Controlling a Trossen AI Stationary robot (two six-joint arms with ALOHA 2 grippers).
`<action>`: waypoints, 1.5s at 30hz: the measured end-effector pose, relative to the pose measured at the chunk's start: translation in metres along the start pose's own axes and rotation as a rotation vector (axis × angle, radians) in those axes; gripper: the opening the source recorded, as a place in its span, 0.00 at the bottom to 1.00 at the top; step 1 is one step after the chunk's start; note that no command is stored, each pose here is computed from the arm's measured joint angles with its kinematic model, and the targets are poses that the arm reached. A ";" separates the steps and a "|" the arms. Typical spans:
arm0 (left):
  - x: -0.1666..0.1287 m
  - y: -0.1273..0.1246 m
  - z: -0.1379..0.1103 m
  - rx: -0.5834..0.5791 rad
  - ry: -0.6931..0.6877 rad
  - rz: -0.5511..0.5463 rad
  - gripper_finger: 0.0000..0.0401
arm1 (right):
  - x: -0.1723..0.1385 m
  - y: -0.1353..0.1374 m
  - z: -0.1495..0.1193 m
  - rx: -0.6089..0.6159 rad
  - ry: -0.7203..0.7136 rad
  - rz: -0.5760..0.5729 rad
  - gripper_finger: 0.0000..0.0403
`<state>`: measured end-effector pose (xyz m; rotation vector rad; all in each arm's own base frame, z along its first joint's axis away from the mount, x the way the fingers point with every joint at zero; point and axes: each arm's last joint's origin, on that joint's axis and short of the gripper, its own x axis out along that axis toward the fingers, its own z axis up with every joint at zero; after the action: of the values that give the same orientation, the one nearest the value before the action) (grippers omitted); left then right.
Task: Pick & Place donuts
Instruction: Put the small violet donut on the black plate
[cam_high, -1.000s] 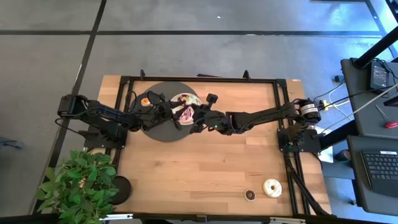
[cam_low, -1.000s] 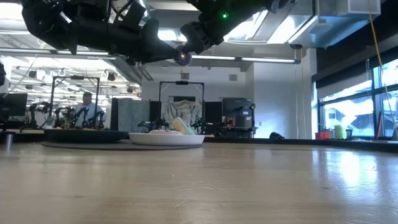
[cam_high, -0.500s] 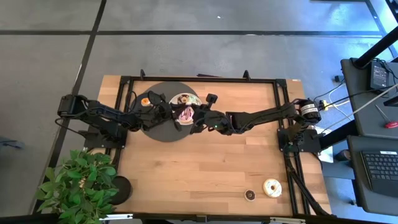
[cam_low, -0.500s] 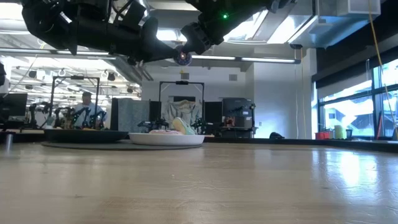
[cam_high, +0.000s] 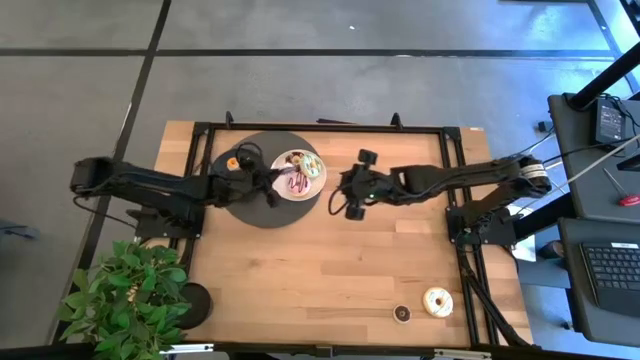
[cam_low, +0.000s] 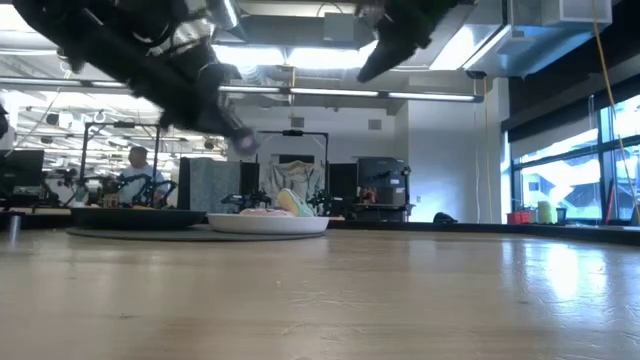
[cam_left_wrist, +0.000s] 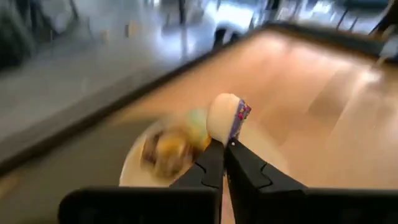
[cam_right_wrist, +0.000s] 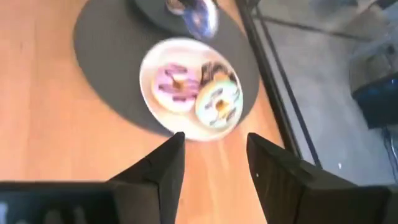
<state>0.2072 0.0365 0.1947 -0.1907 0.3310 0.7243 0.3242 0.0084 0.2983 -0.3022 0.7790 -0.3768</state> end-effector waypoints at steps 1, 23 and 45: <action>-0.004 0.006 -0.003 -0.022 0.056 0.012 0.01 | -0.002 -0.001 -0.002 0.006 0.017 0.001 0.43; -0.072 0.087 -0.028 -0.386 0.484 0.319 0.01 | 0.000 0.001 -0.015 -0.021 0.137 0.004 0.41; -0.055 0.108 -0.060 -0.523 0.511 0.412 0.02 | 0.000 0.001 -0.015 -0.024 0.141 0.004 0.41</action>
<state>0.0817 0.0646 0.1524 -0.8287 0.6754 1.1628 0.3131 0.0072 0.2882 -0.2989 0.9225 -0.3884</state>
